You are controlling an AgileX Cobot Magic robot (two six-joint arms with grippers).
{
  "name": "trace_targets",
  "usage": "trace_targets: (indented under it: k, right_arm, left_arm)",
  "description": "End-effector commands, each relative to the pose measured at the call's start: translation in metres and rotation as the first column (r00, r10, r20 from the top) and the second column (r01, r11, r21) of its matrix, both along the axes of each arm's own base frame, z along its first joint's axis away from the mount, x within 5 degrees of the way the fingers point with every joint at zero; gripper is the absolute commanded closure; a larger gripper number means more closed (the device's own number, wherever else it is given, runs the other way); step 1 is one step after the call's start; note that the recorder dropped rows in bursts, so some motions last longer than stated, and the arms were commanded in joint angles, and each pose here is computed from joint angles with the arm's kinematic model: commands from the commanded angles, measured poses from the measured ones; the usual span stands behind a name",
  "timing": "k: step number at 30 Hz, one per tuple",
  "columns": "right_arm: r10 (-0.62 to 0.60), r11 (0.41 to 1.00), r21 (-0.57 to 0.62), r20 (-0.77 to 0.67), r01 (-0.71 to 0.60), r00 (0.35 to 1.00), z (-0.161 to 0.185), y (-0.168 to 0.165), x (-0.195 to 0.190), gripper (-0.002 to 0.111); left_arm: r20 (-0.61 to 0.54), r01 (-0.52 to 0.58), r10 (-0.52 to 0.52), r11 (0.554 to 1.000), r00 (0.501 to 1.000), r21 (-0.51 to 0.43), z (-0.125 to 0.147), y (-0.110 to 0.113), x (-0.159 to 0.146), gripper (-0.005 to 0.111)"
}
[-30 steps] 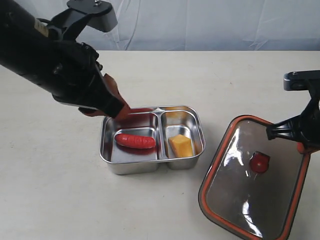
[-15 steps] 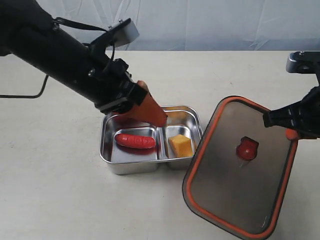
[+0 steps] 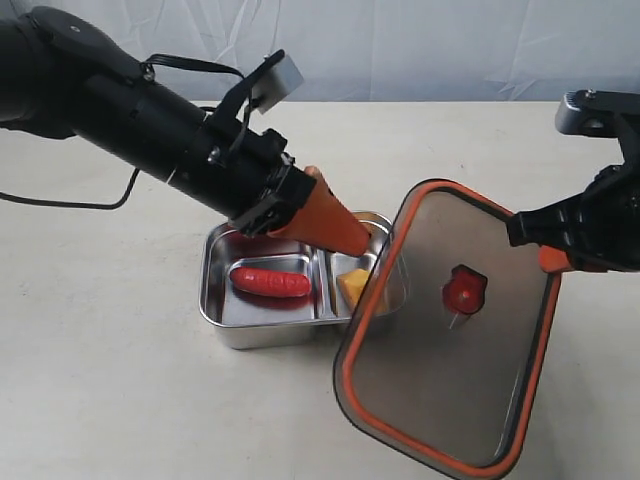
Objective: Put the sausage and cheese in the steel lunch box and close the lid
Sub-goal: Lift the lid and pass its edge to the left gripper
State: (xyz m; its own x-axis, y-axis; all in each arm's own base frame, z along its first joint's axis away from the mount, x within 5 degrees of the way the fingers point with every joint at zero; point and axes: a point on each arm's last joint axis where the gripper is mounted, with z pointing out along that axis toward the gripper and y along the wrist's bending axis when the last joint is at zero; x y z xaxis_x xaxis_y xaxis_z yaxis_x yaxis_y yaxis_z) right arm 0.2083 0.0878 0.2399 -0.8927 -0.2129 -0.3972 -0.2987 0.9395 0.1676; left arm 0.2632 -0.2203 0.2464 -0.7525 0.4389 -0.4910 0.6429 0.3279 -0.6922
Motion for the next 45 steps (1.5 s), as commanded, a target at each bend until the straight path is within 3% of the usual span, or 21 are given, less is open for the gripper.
trace_targets:
  k: [1, 10, 18, 21, 25, 31, 34, 39, 45]
  right_arm:
    - [-0.013, 0.999, 0.030, 0.022, 0.012, 1.000, 0.003, 0.001, 0.000, 0.108]
    - [-0.046, 0.987, 0.159, 0.028, 0.041, 0.999, 0.007, 0.010, 0.002, 0.108]
    - [-0.041, 0.979, 0.202, 0.045, 0.031, 0.998, 0.010, 0.013, 0.003, 0.108]
    - [-0.034, 0.973, 0.229, 0.061, 0.019, 0.998, 0.011, 0.016, 0.004, 0.108]
    - [-0.016, 0.965, 0.263, 0.076, -0.005, 0.997, 0.013, 0.019, 0.004, 0.108]
    - [-0.010, 0.965, 0.263, 0.074, -0.010, 0.997, 0.013, 0.019, 0.004, 0.108]
    - [0.011, 0.967, 0.253, 0.078, -0.030, 0.997, 0.013, 0.019, 0.003, 0.099]
    - [0.027, 0.968, 0.246, 0.086, -0.047, 0.996, 0.013, 0.019, 0.003, 0.069]
    - [0.022, 0.964, 0.256, 0.174, -0.066, 0.985, 0.031, 0.015, -0.006, 0.069]
  left_arm:
    - [0.001, 0.011, -0.011, 1.000, 1.000, -0.027, 0.001, -0.001, -0.001, 0.058]
    - [0.058, 0.046, -0.044, 0.999, 0.997, -0.029, 0.001, -0.001, -0.001, 0.058]
    - [0.068, 0.057, -0.056, 0.998, 0.996, -0.023, 0.000, 0.000, -0.001, 0.061]
    - [0.072, 0.063, -0.062, 0.998, 0.995, -0.013, 0.000, 0.000, -0.001, 0.074]
    - [0.078, 0.065, -0.063, 0.998, 0.995, -0.013, -0.001, 0.000, -0.001, 0.104]
    - [0.097, 0.047, -0.046, 0.999, 0.994, -0.001, -0.002, 0.001, 0.001, 0.106]
    - [0.119, 0.028, -0.028, 1.000, 0.993, 0.005, 0.000, 0.001, 0.003, 0.106]
    - [0.143, 0.014, -0.014, 1.000, 0.990, -0.001, 0.006, 0.002, 0.002, 0.106]
    - [0.200, -0.008, 0.010, 1.000, 0.980, -0.012, 0.021, 0.006, -0.001, 0.107]
